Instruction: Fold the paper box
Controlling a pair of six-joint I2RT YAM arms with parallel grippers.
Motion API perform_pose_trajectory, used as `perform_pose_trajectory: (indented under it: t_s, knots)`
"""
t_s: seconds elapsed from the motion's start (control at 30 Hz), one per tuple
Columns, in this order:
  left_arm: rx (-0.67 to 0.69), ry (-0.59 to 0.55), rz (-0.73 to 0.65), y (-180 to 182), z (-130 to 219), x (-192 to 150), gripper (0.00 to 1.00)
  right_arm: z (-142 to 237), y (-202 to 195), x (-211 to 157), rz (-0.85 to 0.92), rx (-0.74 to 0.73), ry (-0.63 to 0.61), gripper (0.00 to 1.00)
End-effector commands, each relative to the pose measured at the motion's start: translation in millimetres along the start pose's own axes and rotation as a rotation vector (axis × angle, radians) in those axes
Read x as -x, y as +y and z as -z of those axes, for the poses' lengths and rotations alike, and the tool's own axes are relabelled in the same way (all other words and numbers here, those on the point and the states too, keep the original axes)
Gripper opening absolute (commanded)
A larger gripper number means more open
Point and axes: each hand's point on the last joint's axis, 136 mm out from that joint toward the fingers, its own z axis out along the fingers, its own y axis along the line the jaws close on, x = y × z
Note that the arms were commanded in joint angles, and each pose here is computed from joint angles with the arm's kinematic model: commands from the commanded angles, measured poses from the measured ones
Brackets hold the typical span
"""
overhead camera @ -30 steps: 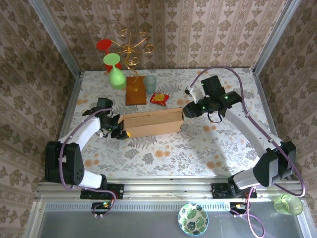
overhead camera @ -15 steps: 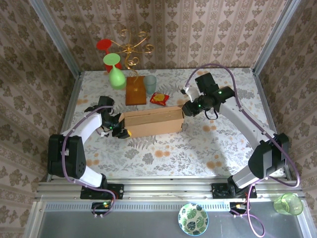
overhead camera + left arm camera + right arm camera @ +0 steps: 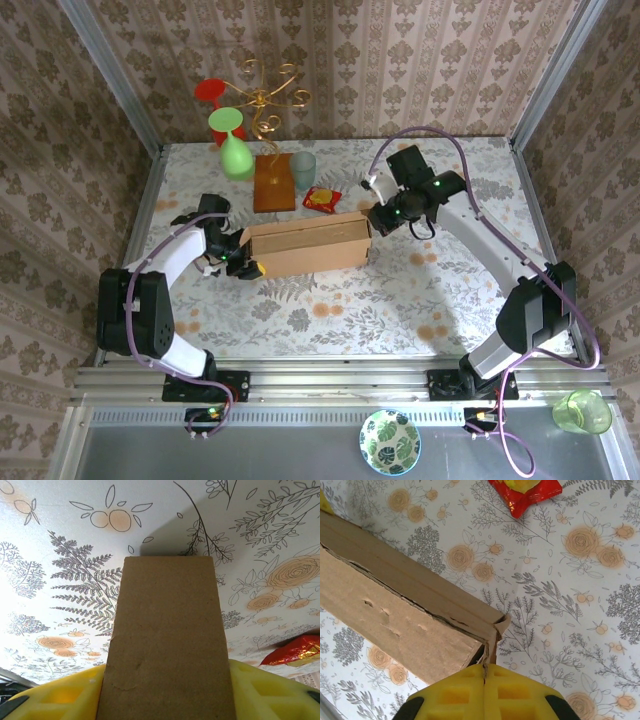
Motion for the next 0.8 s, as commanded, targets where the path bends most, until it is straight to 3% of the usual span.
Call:
perform_pose_trajectory:
  t_s: [0.0,0.37,0.77]
  knots:
    - [0.037,-0.137,0.035,8.7,-3.2,28.0,0.24,1.4,5.1,2.4,-0.010,-0.012,0.013,0.00]
    - [0.035,-0.127,0.054,7.6,-7.8,28.7,0.23,-2.1,18.5,9.7,-0.208,-0.065,-0.036,0.00]
    - [0.032,-0.122,0.060,7.5,-10.2,30.6,0.23,-11.8,16.5,-2.0,-0.269,-0.114,-0.042,0.00]
